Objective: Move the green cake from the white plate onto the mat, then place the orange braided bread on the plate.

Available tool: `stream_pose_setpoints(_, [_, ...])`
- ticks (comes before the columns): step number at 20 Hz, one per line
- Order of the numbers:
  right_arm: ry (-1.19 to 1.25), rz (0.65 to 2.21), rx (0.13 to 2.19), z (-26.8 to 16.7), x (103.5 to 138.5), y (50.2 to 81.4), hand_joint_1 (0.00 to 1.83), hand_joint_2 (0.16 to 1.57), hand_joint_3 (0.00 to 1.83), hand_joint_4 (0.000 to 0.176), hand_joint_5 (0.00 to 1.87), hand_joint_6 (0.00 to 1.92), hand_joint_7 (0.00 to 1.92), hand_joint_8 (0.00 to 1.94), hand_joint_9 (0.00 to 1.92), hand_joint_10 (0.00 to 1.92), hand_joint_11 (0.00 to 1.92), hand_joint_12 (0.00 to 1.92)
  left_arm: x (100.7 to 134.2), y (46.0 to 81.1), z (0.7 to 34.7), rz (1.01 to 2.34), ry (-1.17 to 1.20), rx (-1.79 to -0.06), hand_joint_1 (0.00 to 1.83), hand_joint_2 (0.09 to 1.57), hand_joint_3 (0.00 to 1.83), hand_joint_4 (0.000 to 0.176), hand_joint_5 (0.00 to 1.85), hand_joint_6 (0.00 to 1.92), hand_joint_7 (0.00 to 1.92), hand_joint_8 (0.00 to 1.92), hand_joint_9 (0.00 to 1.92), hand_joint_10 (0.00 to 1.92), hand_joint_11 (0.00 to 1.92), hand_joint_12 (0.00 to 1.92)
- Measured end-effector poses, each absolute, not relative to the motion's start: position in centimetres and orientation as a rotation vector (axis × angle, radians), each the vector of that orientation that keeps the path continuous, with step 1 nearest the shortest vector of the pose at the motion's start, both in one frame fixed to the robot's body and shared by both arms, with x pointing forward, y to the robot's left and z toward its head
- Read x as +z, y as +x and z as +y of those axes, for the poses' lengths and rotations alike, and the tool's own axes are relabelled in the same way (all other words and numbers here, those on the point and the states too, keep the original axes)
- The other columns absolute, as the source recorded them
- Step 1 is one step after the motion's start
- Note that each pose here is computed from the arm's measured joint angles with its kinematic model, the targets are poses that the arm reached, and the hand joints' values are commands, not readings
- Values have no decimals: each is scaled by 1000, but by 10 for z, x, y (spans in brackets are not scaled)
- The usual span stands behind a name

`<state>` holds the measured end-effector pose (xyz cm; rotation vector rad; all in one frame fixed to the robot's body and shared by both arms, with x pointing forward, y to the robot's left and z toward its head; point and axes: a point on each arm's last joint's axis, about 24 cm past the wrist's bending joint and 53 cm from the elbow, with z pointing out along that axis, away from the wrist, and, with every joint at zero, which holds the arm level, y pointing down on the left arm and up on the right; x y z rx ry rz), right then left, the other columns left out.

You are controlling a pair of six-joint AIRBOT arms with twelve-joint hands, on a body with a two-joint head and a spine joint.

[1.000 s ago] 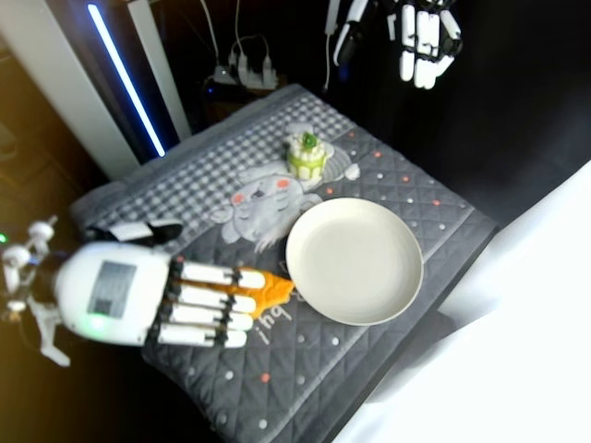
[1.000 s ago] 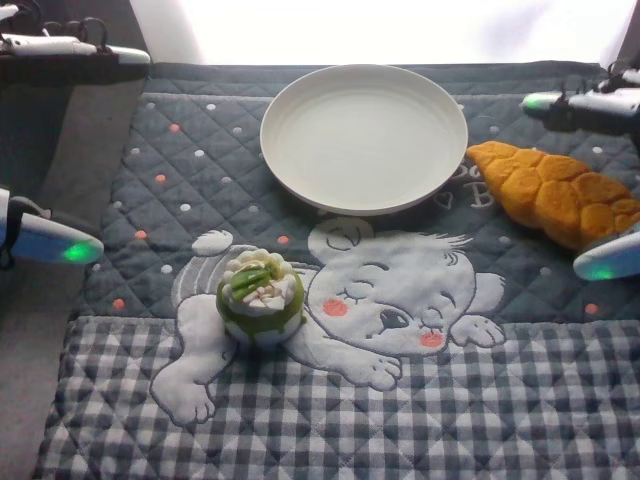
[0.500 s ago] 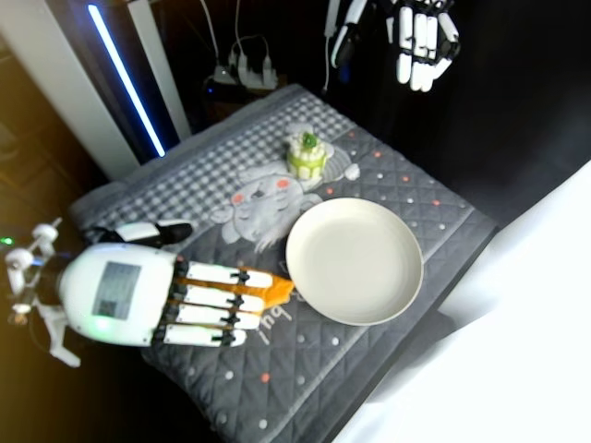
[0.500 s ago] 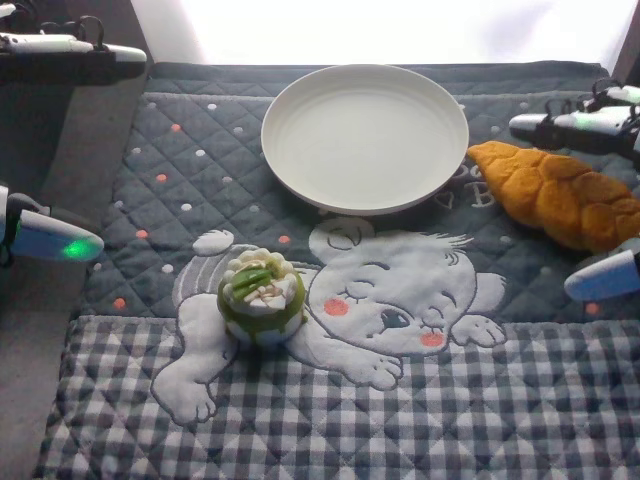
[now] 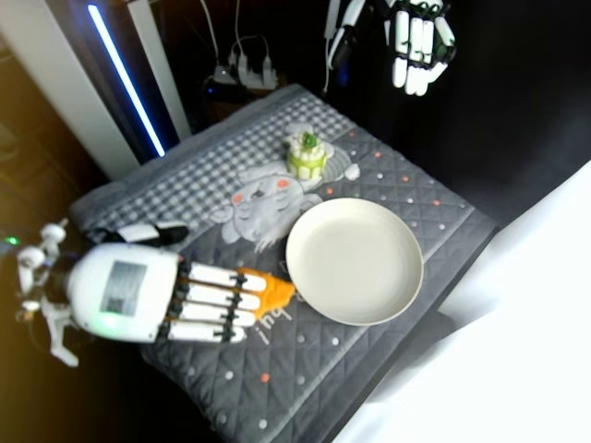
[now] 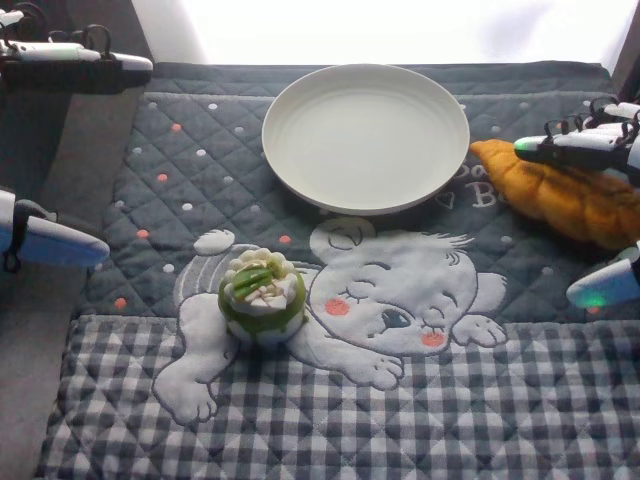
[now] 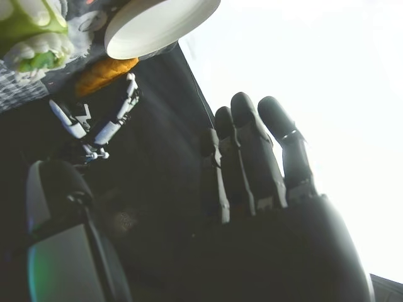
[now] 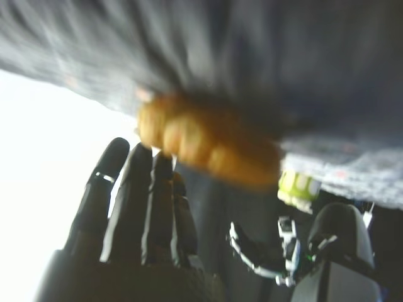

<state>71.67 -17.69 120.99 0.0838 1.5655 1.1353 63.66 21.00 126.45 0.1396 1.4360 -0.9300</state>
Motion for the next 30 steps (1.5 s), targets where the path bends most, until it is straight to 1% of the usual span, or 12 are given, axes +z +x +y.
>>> stream_pose_setpoints(11, [190, 1614, 1098, -198, 1192, 743, 715, 733, 0, 43, 143, 0, 414, 11, 319, 5, 0, 999, 1261, 638, 207, 1442, 133, -937, 768, 780, 0, 37, 436, 12, 533, 5, 540, 91, 0, 1552])
stream_pose_setpoints(12, [193, 1614, 1093, -199, 1192, 745, 844, 741, 1, 0, 197, 1, 499, 13, 432, 28, 42, 1084, 1260, 637, 205, 1443, 138, -939, 766, 781, 0, 41, 435, 11, 536, 6, 541, 94, 3, 1555])
stream_pose_setpoints(15, [241, 1608, 1120, -203, 1192, 749, 1152, 881, 0, 0, 303, 0, 762, 19, 882, 73, 585, 888, 1261, 638, 206, 1442, 134, -939, 752, 769, 0, 48, 457, 2, 559, 5, 315, 656, 15, 1575])
stream_pose_setpoints(17, [239, 1588, 1130, -203, 1198, 750, 1250, 943, 3, 0, 491, 10, 1010, 29, 1150, 83, 741, 1178, 1261, 637, 206, 1442, 135, -940, 735, 759, 0, 22, 459, 1, 573, 9, 296, 705, 2, 1534])
stream_pose_setpoints(18, [239, 1579, 1137, -203, 1200, 750, 1365, 985, 2, 0, 620, 16, 1200, 444, 1263, 91, 793, 1194, 1261, 637, 206, 1440, 135, -940, 707, 758, 0, 8, 468, 4, 589, 15, 312, 714, 3, 1529])
stream_pose_setpoints(19, [237, 1576, 1141, -202, 1200, 750, 1365, 985, 2, 0, 620, 16, 1200, 444, 1263, 91, 793, 1194, 1261, 638, 206, 1441, 134, -940, 707, 758, 0, 8, 468, 4, 589, 15, 312, 714, 3, 1529])
stream_pose_setpoints(20, [242, 1567, 1149, -201, 1202, 750, 1303, 1055, 0, 0, 1003, 646, 1134, 747, 1444, 101, 993, 1048, 1261, 637, 206, 1440, 134, -941, 718, 753, 0, 14, 469, 3, 586, 10, 298, 749, 0, 1520])
stream_pose_setpoints(22, [255, 1547, 1174, -201, 1206, 752, 1275, 1084, 0, 0, 1017, 869, 1078, 857, 1516, 71, 1145, 924, 1259, 637, 202, 1443, 139, -948, 713, 761, 1, 19, 459, 1, 571, 3, 287, 726, 0, 1455])
stream_pose_setpoints(25, [258, 1537, 1192, -200, 1208, 753, 1156, 1136, 4, 0, 933, 1036, 1390, 103, 1589, 61, 1214, 1061, 1259, 638, 203, 1442, 134, -948, 711, 766, 3, 4, 475, 6, 580, 4, 308, 702, 0, 1452])
stream_pose_setpoints(26, [262, 1533, 1200, -199, 1209, 753, 1256, 1047, 64, 0, 1036, 858, 1192, 616, 1584, 30, 1184, 1048, 1259, 637, 203, 1442, 135, -948, 701, 769, 4, 11, 471, 4, 580, 4, 313, 703, 0, 1452])
stream_pose_setpoints(27, [265, 1529, 1209, -199, 1210, 753, 1277, 1073, 19, 0, 955, 831, 1192, 782, 1561, 12, 1141, 1046, 1259, 638, 203, 1443, 135, -947, 695, 771, 5, 8, 474, 5, 583, 5, 320, 705, 0, 1452])
stream_pose_setpoints(30, [276, 1506, 1248, -197, 1215, 753, 1282, 1085, 3, 0, 915, 863, 1195, 811, 1590, 17, 1155, 1114, 1259, 638, 203, 1441, 136, -947, 662, 776, 3, 19, 476, 4, 585, 4, 320, 684, 0, 1447])
